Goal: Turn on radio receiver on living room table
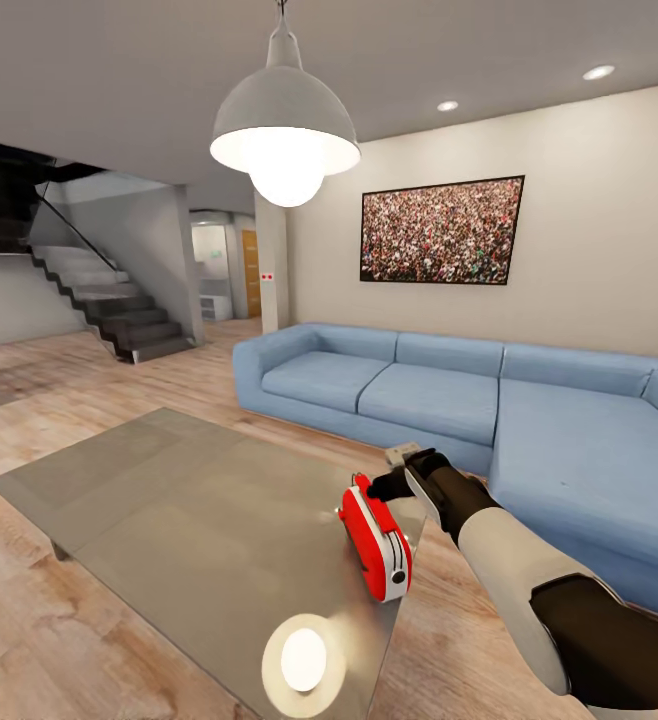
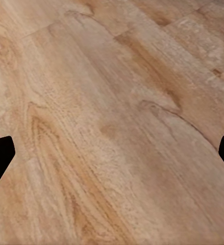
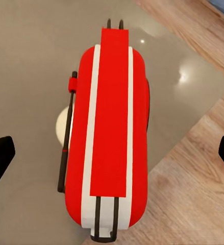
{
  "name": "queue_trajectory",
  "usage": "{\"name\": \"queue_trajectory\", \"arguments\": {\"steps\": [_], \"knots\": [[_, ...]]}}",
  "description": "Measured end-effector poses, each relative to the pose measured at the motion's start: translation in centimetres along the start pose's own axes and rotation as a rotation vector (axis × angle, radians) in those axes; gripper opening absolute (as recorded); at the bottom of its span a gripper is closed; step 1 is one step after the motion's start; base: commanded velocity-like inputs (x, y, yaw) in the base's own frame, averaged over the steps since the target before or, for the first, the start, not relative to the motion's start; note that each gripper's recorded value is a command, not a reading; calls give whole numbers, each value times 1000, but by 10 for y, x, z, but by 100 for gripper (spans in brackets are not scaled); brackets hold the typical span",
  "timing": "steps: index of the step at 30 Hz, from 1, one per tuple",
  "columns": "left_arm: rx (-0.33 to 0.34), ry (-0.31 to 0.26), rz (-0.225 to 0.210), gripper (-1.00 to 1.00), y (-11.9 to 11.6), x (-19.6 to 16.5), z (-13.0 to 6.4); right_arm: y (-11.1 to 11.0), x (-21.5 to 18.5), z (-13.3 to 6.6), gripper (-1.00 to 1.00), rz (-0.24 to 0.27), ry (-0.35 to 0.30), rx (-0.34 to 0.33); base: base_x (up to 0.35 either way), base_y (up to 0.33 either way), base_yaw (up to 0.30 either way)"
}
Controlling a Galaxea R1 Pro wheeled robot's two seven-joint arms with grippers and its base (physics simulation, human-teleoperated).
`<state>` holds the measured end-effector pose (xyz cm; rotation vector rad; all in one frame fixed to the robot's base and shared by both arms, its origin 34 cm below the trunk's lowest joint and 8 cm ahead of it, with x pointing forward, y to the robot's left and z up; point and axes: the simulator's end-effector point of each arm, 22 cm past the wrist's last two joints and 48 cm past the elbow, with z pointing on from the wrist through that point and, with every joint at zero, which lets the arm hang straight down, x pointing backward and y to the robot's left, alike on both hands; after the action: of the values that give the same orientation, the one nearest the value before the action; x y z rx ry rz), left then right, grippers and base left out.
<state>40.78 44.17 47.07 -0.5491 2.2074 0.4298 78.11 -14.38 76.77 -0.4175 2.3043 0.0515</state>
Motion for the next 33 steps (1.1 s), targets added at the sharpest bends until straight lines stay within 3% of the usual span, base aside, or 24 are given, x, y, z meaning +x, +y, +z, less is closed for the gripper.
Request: {"name": "queue_trajectory", "arguments": {"steps": [7,33], "knots": [[0,0,0,100,0,0,0,1,-1,0,100,1,-5,-5,0,0,0],[1,-1,0,100,-2,46,26,9,44,30,100,3,2,-4,0,0,0]]}}
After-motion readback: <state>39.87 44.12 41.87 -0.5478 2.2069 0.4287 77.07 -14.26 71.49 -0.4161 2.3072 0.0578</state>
